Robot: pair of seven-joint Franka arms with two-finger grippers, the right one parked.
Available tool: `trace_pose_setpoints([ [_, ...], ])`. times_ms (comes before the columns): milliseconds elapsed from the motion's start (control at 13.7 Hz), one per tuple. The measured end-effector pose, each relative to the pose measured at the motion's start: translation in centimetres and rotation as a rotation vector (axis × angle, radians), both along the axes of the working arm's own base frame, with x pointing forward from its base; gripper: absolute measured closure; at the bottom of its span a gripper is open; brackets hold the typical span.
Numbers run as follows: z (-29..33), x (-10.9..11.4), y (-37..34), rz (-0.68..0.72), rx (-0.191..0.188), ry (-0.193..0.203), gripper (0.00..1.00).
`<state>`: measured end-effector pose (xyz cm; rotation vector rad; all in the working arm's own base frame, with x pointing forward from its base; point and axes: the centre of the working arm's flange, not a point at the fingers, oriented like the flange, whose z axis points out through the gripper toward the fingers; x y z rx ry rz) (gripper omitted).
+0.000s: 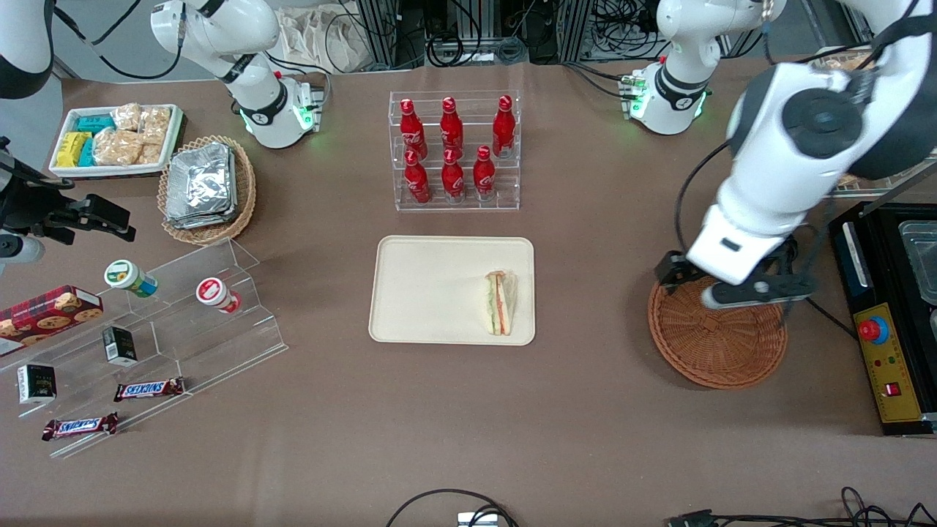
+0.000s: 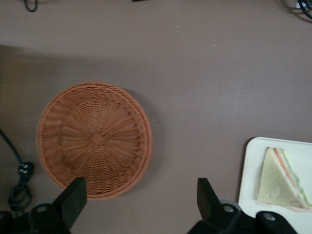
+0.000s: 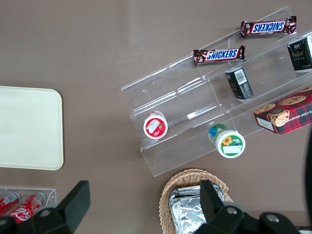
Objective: Place sandwich from basket to tray
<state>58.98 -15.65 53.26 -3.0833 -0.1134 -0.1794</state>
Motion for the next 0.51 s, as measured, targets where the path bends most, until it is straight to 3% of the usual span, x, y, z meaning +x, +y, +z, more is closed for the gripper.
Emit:
trace_pose_setpoints([
  [146, 1.7, -1.1, 4.0, -0.008, -0.008, 0.012, 0.0],
  [510, 5.7, -4.4, 10.6, -0.021, -0.014, 0.092, 0.0],
])
